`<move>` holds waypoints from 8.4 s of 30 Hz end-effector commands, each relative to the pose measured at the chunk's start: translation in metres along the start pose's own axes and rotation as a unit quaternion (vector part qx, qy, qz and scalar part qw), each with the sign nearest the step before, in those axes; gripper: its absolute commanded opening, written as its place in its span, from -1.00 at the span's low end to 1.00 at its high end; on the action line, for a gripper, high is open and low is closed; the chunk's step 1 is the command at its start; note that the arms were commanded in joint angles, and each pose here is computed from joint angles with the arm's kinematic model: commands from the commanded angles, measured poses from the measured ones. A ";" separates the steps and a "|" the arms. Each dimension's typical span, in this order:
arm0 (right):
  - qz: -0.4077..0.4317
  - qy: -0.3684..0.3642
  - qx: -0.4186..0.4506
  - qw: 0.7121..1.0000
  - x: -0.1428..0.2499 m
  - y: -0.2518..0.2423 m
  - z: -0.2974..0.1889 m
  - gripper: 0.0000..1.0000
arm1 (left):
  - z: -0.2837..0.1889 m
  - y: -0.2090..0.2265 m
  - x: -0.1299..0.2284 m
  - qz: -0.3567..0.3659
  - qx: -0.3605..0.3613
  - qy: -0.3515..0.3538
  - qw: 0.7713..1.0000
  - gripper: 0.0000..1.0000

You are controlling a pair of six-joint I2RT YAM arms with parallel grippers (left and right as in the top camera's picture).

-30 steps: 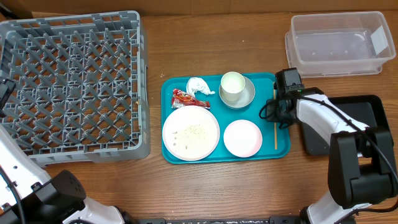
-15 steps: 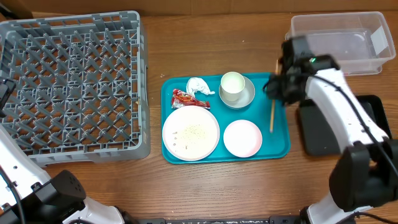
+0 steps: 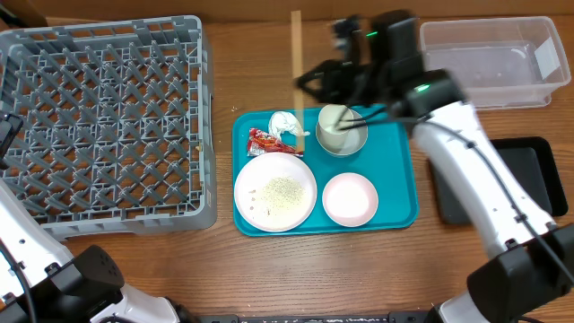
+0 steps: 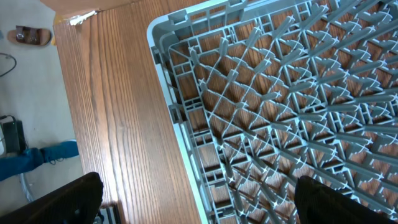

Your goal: Sort waste into correct bins and load items into the dishwasher

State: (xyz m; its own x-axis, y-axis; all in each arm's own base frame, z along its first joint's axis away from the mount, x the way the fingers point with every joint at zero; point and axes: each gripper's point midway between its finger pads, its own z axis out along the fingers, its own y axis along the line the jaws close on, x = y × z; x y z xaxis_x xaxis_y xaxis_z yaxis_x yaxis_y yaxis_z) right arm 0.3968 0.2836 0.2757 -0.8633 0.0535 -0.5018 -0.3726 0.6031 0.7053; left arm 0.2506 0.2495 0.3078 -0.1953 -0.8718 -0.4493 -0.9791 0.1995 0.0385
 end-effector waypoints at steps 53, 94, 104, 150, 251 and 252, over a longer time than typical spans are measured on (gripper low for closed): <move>0.030 -0.023 0.245 0.969 0.000 -0.113 0.008 0.25 | 0.002 0.000 -0.001 -0.008 -0.008 -0.002 1.000 1.00; 0.349 -0.216 0.456 0.790 0.015 -0.274 -0.348 1.00 | 0.002 0.000 -0.001 -0.008 -0.008 -0.002 1.000 1.00; 0.350 -0.217 0.456 0.789 0.016 -0.275 -0.349 0.99 | 0.002 -0.012 -0.007 -0.017 0.022 -0.010 1.000 1.00; 0.350 -0.217 0.456 0.789 0.016 -0.275 -0.349 1.00 | -0.058 -0.137 0.668 0.761 0.241 0.176 0.577 -0.22; 0.350 -0.217 0.456 0.789 0.016 -0.275 -0.349 1.00 | 0.082 -0.286 0.095 0.170 0.754 0.319 0.549 -0.80; 0.350 -0.217 0.456 0.789 0.016 -0.275 -0.349 0.99 | 0.082 -0.285 0.093 0.167 0.752 0.321 0.551 -0.74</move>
State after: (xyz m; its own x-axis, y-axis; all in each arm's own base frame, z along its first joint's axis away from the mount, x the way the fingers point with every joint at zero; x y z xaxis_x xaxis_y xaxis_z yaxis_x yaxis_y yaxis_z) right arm 0.3649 -0.1579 0.2431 -0.4861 0.7764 -0.4011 0.7184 0.6164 0.3224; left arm 0.5145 0.1462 0.1942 -0.7982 -0.5465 -0.2534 0.2026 0.1526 -0.9673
